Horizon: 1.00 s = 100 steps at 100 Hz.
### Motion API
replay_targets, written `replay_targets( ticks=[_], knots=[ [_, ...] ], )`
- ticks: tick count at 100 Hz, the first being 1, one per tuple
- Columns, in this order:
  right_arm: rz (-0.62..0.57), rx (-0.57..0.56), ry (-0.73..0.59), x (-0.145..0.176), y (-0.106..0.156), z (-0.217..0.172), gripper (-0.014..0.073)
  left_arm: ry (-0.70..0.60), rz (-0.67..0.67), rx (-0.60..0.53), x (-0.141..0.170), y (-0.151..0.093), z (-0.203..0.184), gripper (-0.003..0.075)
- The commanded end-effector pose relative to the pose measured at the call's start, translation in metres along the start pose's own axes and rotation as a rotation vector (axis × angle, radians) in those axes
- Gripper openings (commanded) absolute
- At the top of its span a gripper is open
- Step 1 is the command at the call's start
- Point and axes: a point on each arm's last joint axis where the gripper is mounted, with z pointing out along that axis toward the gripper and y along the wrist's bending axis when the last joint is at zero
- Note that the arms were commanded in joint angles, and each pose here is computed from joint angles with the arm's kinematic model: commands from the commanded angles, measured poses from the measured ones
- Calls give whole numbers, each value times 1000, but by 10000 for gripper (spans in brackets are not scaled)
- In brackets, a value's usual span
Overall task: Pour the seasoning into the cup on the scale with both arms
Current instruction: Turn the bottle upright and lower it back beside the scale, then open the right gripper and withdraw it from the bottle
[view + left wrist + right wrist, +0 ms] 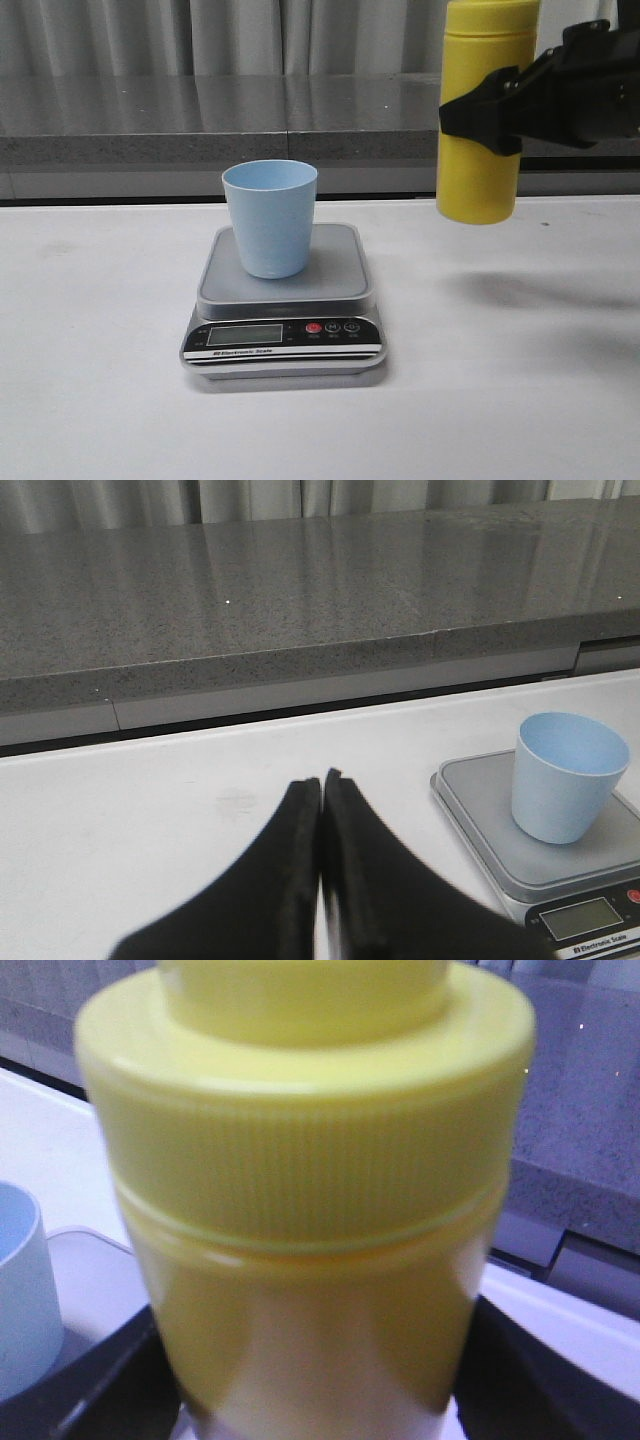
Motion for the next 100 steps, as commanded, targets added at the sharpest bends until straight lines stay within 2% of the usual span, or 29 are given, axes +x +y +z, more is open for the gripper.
replay_targets(
  ticks=[1,21,52,100],
  knots=[
    [-2,-14,-139,-14,-1,2,245,-107,-11,-6,-17,0,-2,-18],
    [31,-47,-152,5,-1,14,245,-107,-11,-6,-17,0,-2,-18],
    [51,-59,-94,34,-2,25,245,-107,-11,-6,-17,0,-2,-18],
    [38,-60,-70,40,-2,26,248,-107,-11,-6,-17,0,-2,-18]
  ],
)
